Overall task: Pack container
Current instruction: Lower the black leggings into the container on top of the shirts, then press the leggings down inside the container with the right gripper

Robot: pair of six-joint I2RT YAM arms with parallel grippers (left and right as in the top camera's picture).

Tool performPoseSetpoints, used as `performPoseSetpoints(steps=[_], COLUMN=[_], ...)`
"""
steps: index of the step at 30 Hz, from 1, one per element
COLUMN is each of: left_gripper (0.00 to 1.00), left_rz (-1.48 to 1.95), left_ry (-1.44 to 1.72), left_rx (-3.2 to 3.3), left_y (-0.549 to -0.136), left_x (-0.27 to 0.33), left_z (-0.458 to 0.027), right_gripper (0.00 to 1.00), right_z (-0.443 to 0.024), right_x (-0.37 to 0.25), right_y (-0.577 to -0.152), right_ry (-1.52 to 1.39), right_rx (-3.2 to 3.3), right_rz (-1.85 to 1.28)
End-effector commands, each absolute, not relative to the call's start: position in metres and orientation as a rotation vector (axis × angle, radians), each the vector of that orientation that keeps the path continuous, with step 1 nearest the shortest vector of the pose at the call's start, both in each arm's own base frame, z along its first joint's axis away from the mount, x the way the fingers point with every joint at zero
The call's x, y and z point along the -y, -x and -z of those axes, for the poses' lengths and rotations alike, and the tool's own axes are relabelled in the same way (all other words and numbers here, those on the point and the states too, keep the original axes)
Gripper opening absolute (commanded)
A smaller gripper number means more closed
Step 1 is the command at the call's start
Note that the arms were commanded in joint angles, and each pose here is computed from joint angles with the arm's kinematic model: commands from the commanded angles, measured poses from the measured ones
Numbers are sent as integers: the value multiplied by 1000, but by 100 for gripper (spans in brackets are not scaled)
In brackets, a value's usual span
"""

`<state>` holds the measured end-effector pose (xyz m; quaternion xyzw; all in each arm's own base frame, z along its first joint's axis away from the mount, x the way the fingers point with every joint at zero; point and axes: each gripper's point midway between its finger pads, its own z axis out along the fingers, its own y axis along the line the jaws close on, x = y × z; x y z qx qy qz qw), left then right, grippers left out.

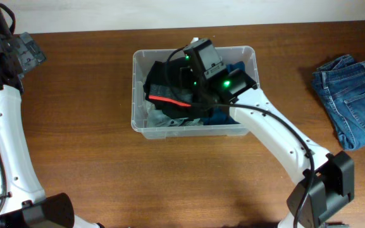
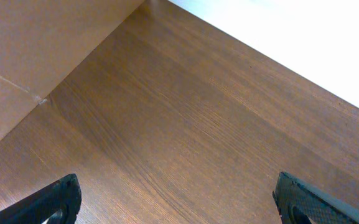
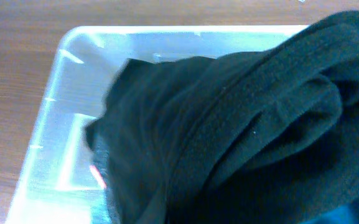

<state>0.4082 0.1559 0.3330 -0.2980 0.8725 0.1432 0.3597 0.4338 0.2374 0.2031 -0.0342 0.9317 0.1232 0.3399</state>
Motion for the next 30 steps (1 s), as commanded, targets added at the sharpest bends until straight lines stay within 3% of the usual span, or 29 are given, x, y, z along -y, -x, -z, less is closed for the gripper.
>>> performPoseSetpoints(steps=[1,12,18,19,21,24,30], left_gripper=[99,99,99,99,99,99,99], left_rz=[-367,-367,-367,-367,-367,-367,-367], left_ry=[781,781,781,781,781,781,781], left_rx=[-2228,-2228,-2228,-2228,-2228,-2228,-2228], left_y=[-406,-406,-406,-406,-406,-406,-406], left_x=[-157,-157,-157,-157,-157,-157,-157], left_z=[-339,-339,-339,-339,-339,-339,-339], right_gripper=[4,4,11,15,37,62,67], right_z=[-212,-196,-192,-191,-190,-188,-188], right_x=[-208,-142,-141,-140,-140,-138,-128], right_y=[-448,-453,-451,-451,-451,-451,-450], right_ry=[72,122,203,202,202,200,182], right_rx=[-2403,-2491,-2496,-2499,-2501,-2508,-2513], right_rz=[-227,-60,-29,-28,-27,-11,57])
